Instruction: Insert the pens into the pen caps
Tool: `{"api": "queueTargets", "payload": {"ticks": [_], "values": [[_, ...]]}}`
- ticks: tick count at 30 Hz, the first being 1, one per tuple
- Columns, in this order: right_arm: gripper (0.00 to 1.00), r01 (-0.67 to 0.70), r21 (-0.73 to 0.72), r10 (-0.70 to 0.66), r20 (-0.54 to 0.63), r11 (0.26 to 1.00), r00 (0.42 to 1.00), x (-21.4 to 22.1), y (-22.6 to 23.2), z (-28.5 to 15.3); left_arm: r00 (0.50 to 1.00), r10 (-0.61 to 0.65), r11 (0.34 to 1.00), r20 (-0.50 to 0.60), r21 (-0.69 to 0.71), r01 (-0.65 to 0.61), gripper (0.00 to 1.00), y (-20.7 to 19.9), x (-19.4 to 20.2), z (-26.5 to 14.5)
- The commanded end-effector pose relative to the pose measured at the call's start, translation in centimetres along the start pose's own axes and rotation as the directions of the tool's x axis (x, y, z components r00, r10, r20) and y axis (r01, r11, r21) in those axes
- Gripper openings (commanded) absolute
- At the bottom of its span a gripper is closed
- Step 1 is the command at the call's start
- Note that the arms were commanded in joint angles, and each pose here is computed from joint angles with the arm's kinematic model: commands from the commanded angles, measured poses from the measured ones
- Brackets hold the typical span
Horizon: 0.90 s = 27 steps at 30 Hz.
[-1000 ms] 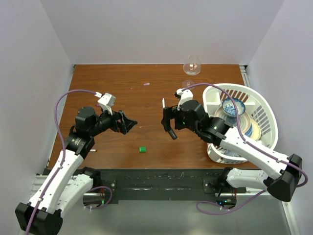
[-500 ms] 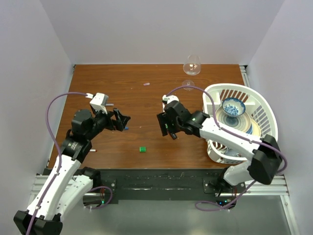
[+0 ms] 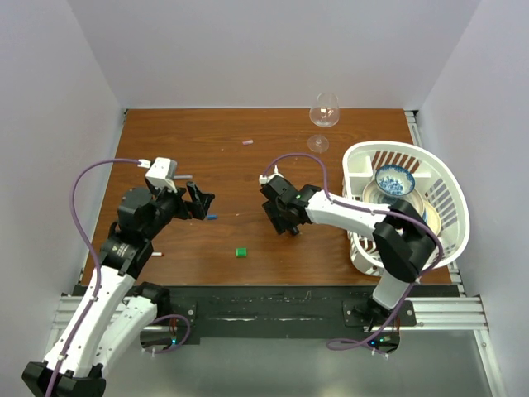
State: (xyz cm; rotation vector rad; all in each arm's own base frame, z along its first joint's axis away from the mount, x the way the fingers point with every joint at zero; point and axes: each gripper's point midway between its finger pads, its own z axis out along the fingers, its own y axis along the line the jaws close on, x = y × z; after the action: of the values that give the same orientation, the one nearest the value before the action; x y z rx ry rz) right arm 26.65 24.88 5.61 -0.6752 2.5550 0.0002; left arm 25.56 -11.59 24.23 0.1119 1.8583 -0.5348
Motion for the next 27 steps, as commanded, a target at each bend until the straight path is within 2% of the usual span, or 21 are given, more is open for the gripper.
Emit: {"api": "queueTargets", "payload": {"ticks": [1, 6, 17, 21, 27], "values": [[0.52, -0.008, -0.019, 0.009, 0.047, 1.0, 0.999, -1.3, -1.1, -0.2, 0.998, 0.014, 1.0, 0.055, 0.015, -0.015, 0.99, -0.7, -2.1, -0.2], [0.48, -0.056, -0.079, 0.059, 0.034, 0.995, 0.998, -1.0, -1.9, 0.8, 0.998, 0.014, 1.0, 0.055, 0.015, -0.015, 0.99, -0.7, -2.1, -0.3], [0.43, -0.059, -0.086, 0.057, -0.028, 0.995, 0.998, 1.5, -1.8, 2.6, 0.999, 0.009, 1.0, 0.041, 0.012, -0.01, 0.99, -0.6, -1.8, 0.1], [0.41, -0.078, -0.136, 0.075, -0.029, 0.988, 0.997, 1.9, -0.8, 2.9, 0.999, -0.004, 1.0, 0.044, 0.015, 0.003, 0.98, -0.7, -1.8, 0.2], [0.36, -0.082, -0.148, 0.075, -0.055, 0.986, 0.996, 3.0, -0.5, 3.4, 0.99, -0.127, 0.989, 0.055, 0.081, 0.122, 0.96, -2.1, -1.8, 0.1]]}}
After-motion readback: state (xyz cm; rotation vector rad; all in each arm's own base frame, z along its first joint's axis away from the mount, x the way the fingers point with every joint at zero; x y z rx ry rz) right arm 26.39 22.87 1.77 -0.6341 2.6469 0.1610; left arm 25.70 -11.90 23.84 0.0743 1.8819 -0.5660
